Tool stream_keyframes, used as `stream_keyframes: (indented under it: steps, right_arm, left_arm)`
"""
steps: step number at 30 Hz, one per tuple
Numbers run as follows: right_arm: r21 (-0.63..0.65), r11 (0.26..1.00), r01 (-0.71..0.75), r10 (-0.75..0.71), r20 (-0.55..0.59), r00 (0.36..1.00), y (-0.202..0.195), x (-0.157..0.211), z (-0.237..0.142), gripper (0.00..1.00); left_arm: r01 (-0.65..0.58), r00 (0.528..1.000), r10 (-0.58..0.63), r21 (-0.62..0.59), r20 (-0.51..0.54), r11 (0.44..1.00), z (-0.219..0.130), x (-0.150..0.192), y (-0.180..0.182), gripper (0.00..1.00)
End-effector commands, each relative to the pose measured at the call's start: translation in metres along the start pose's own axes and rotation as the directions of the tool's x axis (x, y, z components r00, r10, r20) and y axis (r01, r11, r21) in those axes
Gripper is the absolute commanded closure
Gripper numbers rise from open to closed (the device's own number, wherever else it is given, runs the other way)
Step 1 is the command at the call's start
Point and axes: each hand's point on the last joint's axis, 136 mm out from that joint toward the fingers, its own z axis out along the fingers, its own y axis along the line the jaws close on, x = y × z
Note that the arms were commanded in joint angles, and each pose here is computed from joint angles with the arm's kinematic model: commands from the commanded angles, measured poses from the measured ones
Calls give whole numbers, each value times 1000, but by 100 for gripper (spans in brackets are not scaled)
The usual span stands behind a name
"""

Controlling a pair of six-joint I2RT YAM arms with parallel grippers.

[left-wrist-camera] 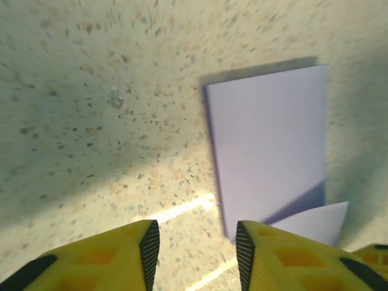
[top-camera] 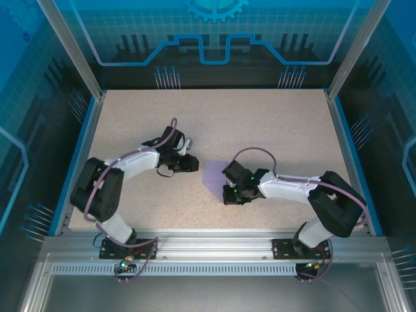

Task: Fold a paper plane with a square sheet of paper (fold left side to right side)
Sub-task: Third fold the triangle at the center of the table.

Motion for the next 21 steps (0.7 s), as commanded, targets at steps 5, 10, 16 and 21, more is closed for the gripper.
stream_keyframes:
  steps: [5, 10, 16, 21]
  right_arm:
    - [-9, 975, 220, -214, 204, 955, 22, -63, -56, 74]
    - [-69, 950, 305, -282, 228, 932, 17, -76, -54, 58]
    - [-214, 916, 340, -300, 198, 933, 22, -69, -29, 44]
    - [-212, 932, 293, -270, 128, 954, 14, -65, -7, 44]
  left_arm:
    - [180, 978, -185, 61, 93, 982, -41, 17, -10, 45]
    - [281, 955, -294, 177, 50, 943, -39, 37, -19, 42]
    - [346, 937, -349, 203, -25, 916, -20, 54, -15, 41]
    - [372, 928, -365, 207, -69, 905, -5, 60, -14, 40]
